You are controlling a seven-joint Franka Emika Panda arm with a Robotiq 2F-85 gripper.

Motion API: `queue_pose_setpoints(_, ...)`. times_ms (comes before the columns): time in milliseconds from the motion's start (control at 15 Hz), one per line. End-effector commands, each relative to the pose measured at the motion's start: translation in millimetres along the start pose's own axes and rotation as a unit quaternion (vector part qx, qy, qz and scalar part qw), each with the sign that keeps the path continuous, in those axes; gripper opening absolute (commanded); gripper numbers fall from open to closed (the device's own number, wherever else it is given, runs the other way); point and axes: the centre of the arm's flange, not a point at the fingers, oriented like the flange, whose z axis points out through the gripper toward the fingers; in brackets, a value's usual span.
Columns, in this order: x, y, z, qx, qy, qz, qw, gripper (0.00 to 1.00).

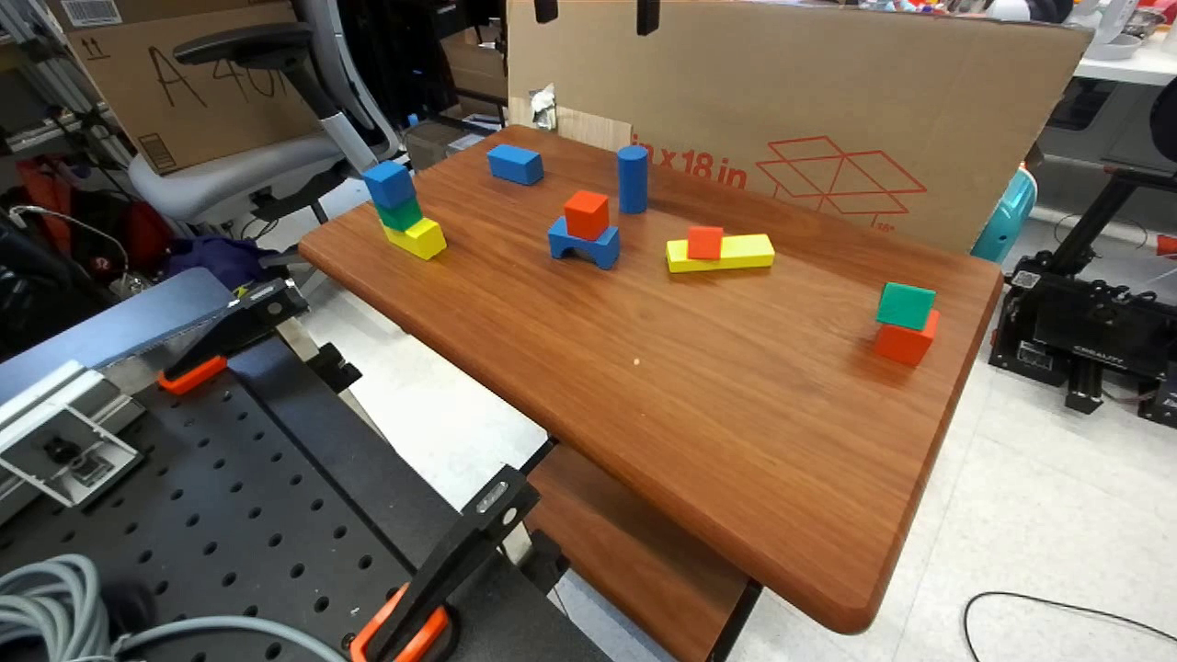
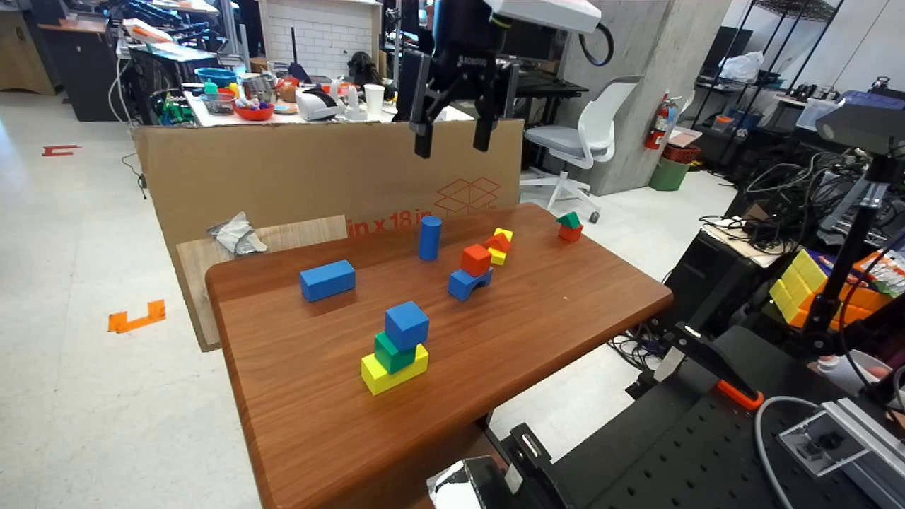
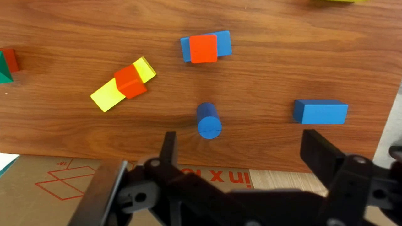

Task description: Move the blue cylindrical block to the front

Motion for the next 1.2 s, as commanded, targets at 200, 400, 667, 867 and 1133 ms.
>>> queue_pose_setpoints(200,43,3,30,-0.012,-0.018,0.019,0.9996,1.00)
queue_pose_setpoints(400,53,5,48,-0.016,-0.025,0.028,0.9992,1.00)
queue_pose_setpoints(667,63,7,69,-0.021,-0.043,0.037,0.9982,1.00)
queue_pose_setpoints(867,69,9,86,-0.024,-0.060,0.042,0.9970,1.00)
queue_pose_setpoints(1133,73,8,108,-0.033,-0.076,0.045,0.9955,1.00)
